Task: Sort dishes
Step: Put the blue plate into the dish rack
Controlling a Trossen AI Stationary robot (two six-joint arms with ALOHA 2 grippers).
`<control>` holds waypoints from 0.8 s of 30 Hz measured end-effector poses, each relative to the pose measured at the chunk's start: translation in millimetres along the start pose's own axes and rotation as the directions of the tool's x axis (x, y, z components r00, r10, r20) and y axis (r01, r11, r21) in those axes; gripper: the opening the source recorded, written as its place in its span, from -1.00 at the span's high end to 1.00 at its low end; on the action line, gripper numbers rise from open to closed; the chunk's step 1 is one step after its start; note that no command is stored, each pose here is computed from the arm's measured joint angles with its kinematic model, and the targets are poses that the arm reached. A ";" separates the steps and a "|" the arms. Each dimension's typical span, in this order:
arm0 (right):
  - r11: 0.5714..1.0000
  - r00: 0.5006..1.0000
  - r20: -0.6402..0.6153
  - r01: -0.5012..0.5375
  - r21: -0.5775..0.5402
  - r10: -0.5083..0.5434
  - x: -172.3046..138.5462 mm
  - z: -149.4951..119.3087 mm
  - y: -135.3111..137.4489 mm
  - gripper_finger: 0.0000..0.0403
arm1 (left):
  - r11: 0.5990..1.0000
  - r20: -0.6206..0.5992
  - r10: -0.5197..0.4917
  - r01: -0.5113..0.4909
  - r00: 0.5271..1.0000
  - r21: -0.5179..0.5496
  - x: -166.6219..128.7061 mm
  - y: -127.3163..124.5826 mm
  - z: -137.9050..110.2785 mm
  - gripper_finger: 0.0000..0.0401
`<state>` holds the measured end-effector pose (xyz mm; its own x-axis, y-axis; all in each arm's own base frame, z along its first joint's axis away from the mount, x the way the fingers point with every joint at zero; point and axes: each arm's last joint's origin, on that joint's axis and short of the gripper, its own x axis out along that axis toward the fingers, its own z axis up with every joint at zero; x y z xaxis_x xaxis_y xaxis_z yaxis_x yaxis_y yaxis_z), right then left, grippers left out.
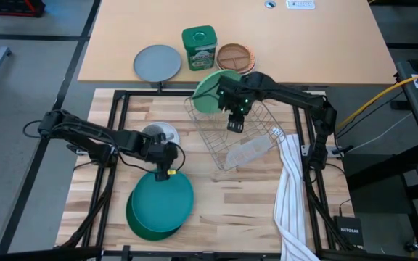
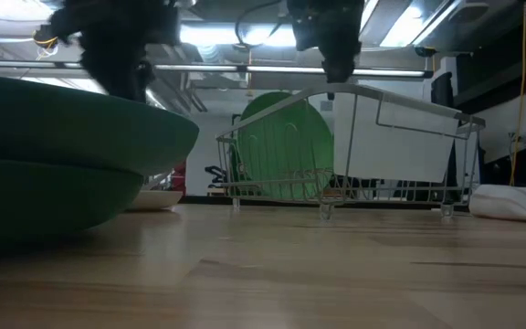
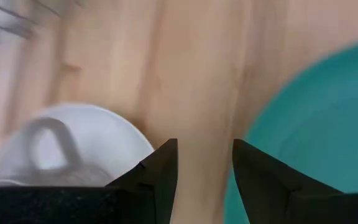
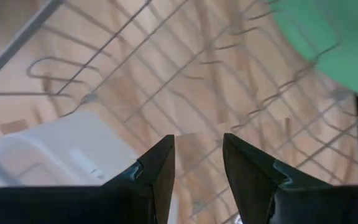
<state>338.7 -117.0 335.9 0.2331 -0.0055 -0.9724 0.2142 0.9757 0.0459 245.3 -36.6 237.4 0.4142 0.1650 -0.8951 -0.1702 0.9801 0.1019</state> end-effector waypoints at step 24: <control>0.998 1.000 -0.018 -0.019 -0.067 0.018 2.1 0.7 34.3 0.31 | 0.987 -0.073 -0.160 0.161 0.984 0.009 34.0 -5.4 -30.7 0.35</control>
<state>347.3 -83.7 335.6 0.2199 0.0162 -0.9754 0.1461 0.9880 0.0493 232.9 -39.7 193.1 0.3692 -0.0028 -0.9293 -0.0930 0.9949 -0.0399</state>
